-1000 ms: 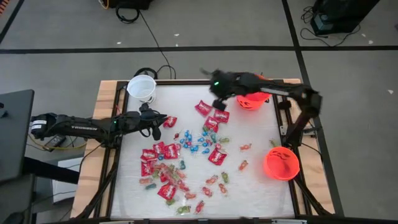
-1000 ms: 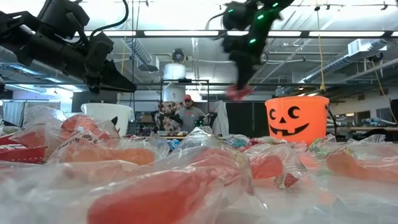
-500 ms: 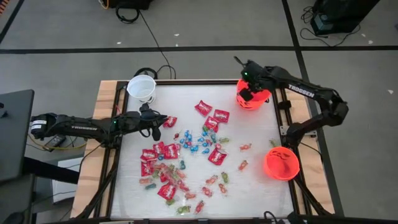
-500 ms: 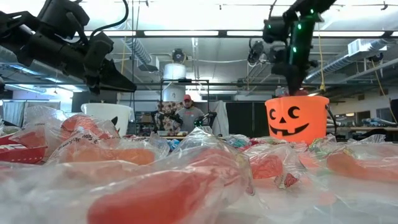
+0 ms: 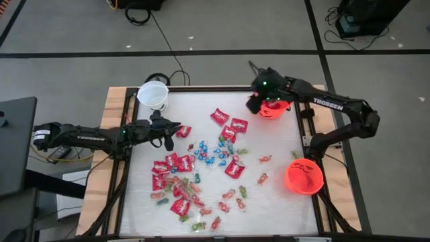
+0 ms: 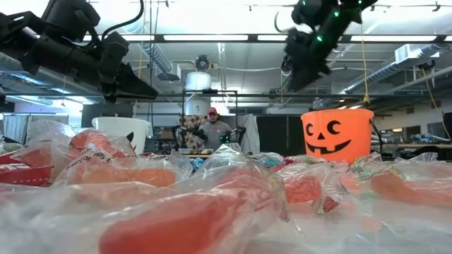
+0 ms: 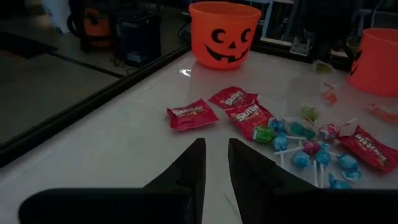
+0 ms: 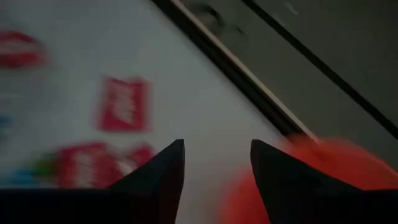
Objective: Sort candy by brand, put in halloween buckets
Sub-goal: Put the red candy into the top orange bucket
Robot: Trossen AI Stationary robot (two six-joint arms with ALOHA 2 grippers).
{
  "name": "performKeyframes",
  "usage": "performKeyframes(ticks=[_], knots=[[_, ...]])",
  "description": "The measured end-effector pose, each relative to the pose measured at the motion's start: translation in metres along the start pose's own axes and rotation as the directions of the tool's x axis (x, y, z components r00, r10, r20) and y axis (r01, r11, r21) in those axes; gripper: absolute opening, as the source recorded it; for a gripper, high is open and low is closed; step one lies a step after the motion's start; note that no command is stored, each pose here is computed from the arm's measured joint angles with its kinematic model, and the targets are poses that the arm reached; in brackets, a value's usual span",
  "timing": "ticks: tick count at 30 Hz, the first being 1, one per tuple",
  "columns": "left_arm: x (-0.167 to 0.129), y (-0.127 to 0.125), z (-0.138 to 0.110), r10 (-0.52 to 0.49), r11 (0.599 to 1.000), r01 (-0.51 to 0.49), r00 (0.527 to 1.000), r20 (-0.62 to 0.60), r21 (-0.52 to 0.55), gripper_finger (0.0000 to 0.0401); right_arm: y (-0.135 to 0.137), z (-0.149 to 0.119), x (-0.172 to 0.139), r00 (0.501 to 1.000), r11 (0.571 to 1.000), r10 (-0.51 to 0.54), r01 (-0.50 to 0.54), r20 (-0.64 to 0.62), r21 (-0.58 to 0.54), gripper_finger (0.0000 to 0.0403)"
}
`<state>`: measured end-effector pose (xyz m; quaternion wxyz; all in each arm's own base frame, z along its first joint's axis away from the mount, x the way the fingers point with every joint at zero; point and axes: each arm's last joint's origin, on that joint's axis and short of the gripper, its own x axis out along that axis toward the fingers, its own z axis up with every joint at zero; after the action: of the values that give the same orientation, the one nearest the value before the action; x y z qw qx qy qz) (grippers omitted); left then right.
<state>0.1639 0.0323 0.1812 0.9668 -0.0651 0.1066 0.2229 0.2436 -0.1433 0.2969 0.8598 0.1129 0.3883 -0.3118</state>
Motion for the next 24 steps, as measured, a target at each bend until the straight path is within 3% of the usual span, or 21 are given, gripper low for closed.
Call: performKeyframes(ticks=[3,9,15,24], knots=[[0.0,0.0,0.001,-0.001,1.0,0.001,1.0,0.01,0.008,0.0076,0.024,0.005,0.019,0.998,0.997,0.058,-0.056,0.036,-0.05,0.0193],[0.001,0.0,0.0,0.0,1.0,0.0,1.0,0.003,0.012,0.0076,0.057,-0.002,0.086,0.995,0.991,0.099,-0.1,-0.013,-0.085,0.0193],[0.001,0.0,0.0,0.007,1.0,-0.007,1.0,0.002,0.014,0.0076,0.069,-0.013,0.137,0.991,0.992,0.084,-0.092,-0.102,-0.081,0.0193],[0.002,0.0,-0.002,0.01,1.0,-0.01,1.0,-0.014,0.006,0.0076,0.08,-0.015,0.181,0.969,0.986,0.116,-0.139,-0.219,-0.091,0.0193]])
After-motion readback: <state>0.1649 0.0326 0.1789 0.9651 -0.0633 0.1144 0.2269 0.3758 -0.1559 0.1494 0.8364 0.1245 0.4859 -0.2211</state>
